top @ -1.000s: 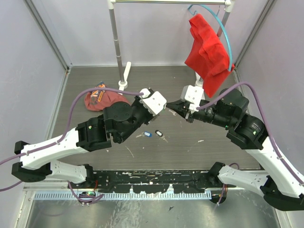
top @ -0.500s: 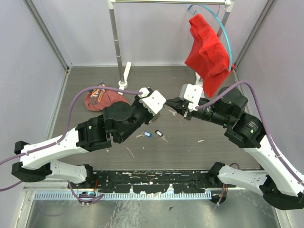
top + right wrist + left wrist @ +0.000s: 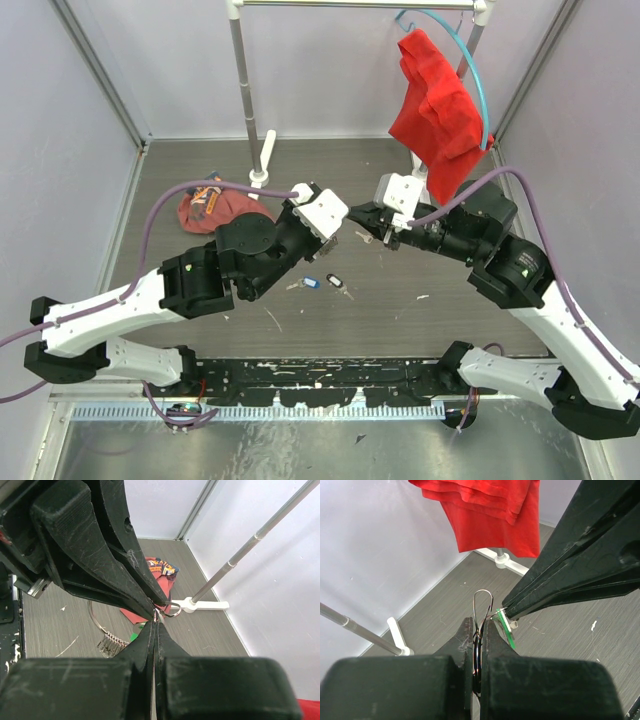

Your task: Put the keys on the keyring

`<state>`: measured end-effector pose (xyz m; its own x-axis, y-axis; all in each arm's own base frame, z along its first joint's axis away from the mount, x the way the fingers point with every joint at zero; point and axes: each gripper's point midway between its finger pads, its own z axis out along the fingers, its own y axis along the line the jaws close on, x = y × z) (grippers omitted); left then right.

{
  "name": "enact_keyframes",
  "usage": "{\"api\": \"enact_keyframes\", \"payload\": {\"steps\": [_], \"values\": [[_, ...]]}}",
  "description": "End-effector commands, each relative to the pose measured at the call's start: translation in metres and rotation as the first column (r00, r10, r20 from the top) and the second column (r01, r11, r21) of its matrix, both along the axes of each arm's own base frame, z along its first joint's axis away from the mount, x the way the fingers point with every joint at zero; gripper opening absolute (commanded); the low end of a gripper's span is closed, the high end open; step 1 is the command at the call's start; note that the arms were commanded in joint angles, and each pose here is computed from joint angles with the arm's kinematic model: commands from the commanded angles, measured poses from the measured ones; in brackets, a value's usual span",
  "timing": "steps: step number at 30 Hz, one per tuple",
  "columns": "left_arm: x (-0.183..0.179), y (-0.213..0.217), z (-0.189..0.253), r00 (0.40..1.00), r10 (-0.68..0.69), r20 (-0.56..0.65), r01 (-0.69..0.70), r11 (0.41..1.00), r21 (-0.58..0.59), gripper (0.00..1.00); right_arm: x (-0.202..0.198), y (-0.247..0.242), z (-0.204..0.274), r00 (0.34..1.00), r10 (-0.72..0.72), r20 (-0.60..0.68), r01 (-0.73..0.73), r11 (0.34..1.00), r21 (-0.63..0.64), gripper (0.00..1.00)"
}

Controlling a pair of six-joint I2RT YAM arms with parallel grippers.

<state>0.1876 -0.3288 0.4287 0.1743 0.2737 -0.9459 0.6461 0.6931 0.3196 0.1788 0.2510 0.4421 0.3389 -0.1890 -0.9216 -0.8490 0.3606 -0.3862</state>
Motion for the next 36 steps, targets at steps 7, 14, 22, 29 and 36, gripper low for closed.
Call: {"api": "enact_keyframes", "payload": {"steps": [7, 14, 22, 29, 36], "values": [[-0.001, 0.001, 0.021, 1.000, -0.006, 0.006, 0.007, 0.998, -0.069, 0.00, 0.000, 0.001, 0.027, 0.999, -0.006, 0.051, 0.002, 0.997, 0.076, 0.01], [-0.002, 0.000, 0.020, 1.000, -0.013, 0.002, 0.013, 0.997, -0.070, 0.00, 0.002, -0.002, 0.031, 0.998, -0.026, 0.054, 0.021, 0.996, 0.089, 0.01], [-0.002, 0.000, 0.020, 1.000, -0.014, -0.001, 0.014, 0.997, -0.072, 0.00, 0.005, -0.005, 0.031, 0.997, -0.051, 0.050, 0.046, 0.995, 0.094, 0.01], [-0.002, 0.000, 0.020, 1.000, -0.015, -0.001, 0.015, 0.997, -0.069, 0.00, 0.007, -0.009, 0.034, 0.996, -0.075, 0.054, 0.069, 0.992, 0.107, 0.01], [-0.002, 0.000, 0.021, 1.000, -0.013, 0.000, 0.013, 0.997, -0.070, 0.00, 0.007, -0.009, 0.037, 0.995, -0.081, 0.058, 0.074, 0.990, 0.120, 0.01]]}}
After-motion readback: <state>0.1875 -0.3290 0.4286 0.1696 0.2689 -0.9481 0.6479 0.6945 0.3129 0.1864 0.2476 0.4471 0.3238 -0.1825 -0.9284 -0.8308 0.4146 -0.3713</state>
